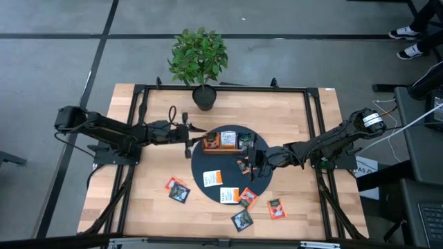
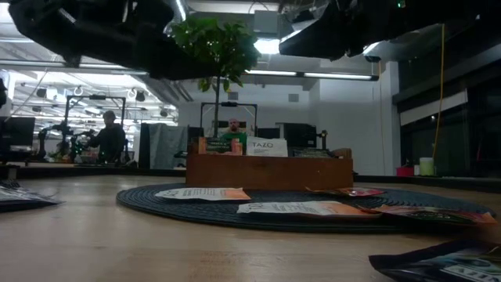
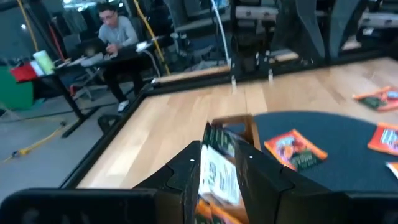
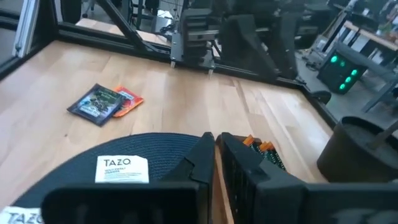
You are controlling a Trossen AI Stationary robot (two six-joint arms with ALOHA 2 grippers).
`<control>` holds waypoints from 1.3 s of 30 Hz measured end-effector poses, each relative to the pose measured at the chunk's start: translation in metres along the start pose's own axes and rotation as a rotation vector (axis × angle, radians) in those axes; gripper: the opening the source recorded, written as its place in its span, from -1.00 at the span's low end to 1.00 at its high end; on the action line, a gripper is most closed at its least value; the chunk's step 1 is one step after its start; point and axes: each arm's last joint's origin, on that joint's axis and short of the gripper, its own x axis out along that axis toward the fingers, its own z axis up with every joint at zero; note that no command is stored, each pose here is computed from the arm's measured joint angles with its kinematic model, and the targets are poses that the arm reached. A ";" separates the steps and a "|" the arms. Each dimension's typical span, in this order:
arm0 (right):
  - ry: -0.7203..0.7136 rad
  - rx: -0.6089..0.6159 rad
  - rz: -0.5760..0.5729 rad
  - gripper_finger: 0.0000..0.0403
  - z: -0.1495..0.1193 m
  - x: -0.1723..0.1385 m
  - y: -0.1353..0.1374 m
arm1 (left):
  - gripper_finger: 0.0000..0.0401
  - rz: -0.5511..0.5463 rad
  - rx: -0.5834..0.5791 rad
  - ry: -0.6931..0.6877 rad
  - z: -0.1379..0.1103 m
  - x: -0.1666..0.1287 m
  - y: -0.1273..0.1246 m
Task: Pick & Place Tea
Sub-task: Put the violet tea bag into the right side of the wooden organizer
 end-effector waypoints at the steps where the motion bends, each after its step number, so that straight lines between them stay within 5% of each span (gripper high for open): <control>1: -0.001 -0.012 0.000 -0.83 0.000 0.000 0.000 | -0.51 0.008 0.008 0.015 0.000 -0.002 -0.003; 9: -0.001 -0.021 0.000 -0.83 0.000 0.000 0.000 | -0.51 0.053 0.092 0.144 0.017 -0.008 -0.036; 20: 0.014 0.027 0.022 -0.83 -0.001 -0.002 0.006 | -0.51 -0.078 0.003 0.219 0.048 -0.021 -0.073; 29: 0.044 0.105 0.077 -0.83 -0.004 -0.005 0.014 | -0.51 -0.088 0.009 0.256 0.054 -0.036 -0.099; 39: 0.057 0.119 0.098 -0.83 -0.005 -0.006 0.014 | -0.51 -0.138 -0.014 0.457 0.056 -0.041 -0.125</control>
